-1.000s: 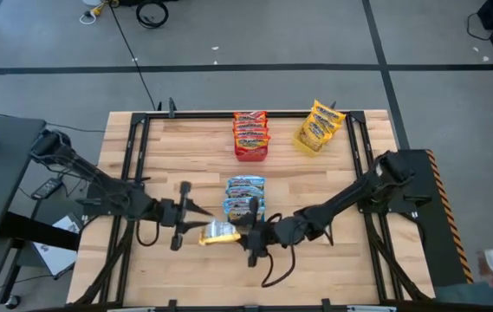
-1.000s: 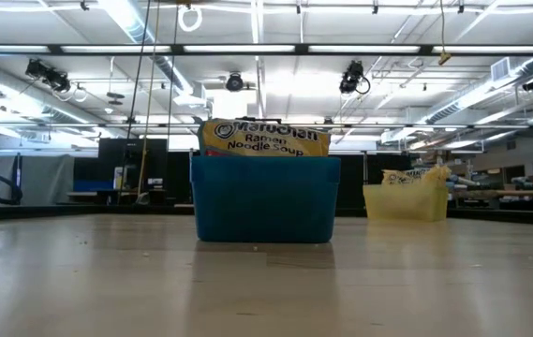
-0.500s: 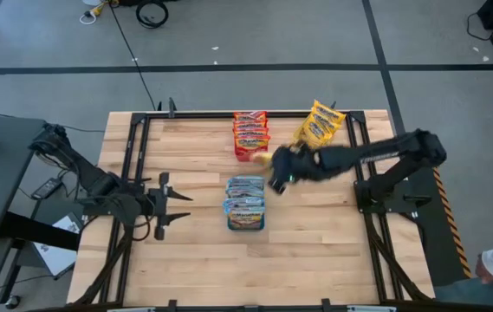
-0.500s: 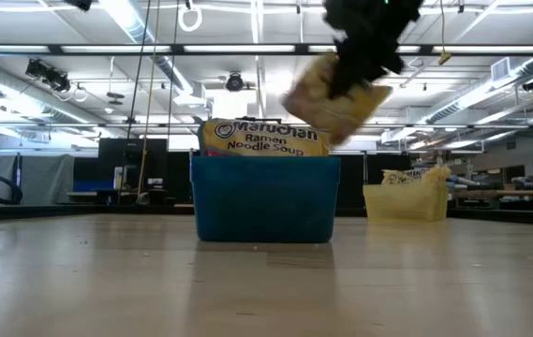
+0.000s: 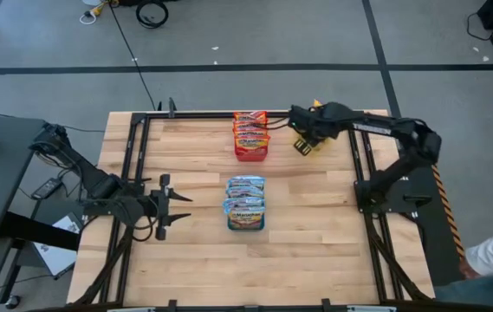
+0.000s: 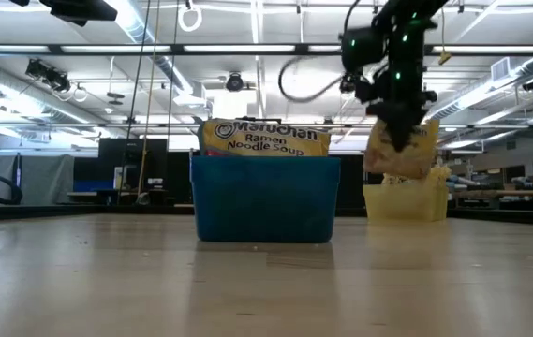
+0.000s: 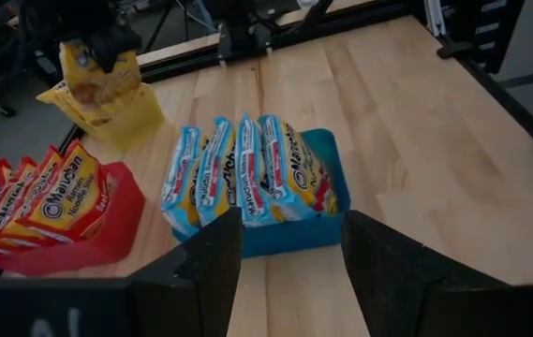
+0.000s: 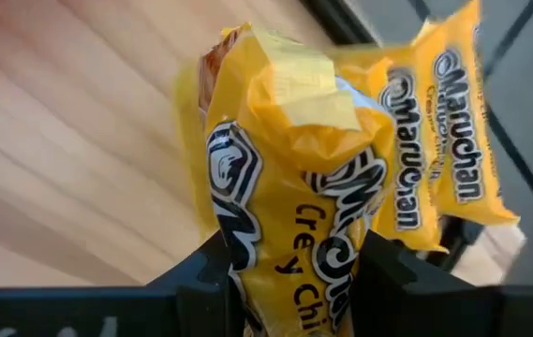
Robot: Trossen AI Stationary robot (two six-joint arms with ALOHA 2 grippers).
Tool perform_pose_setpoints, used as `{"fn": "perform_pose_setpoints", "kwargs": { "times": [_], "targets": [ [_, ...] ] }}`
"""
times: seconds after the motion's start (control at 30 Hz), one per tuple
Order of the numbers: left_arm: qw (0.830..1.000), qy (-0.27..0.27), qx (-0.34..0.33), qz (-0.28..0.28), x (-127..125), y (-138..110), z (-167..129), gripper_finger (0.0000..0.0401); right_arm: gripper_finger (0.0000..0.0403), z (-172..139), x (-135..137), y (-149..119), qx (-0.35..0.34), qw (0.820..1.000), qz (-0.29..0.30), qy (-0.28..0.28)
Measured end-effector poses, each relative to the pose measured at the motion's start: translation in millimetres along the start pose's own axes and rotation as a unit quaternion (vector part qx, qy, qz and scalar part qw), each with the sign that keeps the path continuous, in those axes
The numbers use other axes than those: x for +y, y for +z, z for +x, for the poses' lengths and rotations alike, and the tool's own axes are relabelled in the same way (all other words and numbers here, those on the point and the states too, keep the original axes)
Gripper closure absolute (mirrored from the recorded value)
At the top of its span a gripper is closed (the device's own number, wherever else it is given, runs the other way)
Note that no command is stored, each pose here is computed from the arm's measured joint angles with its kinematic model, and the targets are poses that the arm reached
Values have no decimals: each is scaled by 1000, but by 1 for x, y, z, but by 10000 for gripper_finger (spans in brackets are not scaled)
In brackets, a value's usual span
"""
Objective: Sort Maruchan noodles
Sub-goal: Put the yellow noodle pack into the yellow bin
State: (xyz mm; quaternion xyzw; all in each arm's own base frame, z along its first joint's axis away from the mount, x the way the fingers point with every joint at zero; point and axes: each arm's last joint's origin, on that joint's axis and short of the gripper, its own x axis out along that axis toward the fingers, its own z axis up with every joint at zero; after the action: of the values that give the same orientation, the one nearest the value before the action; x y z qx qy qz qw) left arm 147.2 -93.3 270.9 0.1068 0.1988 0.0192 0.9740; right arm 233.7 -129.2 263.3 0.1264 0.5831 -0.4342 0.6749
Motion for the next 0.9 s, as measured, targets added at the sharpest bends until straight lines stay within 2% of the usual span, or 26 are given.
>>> {"fn": "perform_pose_setpoints", "kwargs": {
  "times": [0.27, 0.43, 0.6, 0.77, 0.9],
  "targets": [
    [1000, 0, 4, -1, 0, -1, 0, 214, 270, 44, 10, 8, 102, 994, -48, -5],
    [1000, 1, 7, 2, 0, -2, 0, 214, 270, 62, 21, 13, 116, 992, -48, 14],
    [1000, 1, 10, -2, 0, -2, 0, 214, 270, 69, 29, 18, 69, 996, -49, 37],
    [1000, -5, 18, -13, 0, -4, 0, 214, 270, 71, 36, 5, 44, 991, -120, 38],
    [1000, -7, 21, -14, 0, -5, 0, 214, 270, 74, 35, -19, 68, 979, -193, -2]
  ]
}}
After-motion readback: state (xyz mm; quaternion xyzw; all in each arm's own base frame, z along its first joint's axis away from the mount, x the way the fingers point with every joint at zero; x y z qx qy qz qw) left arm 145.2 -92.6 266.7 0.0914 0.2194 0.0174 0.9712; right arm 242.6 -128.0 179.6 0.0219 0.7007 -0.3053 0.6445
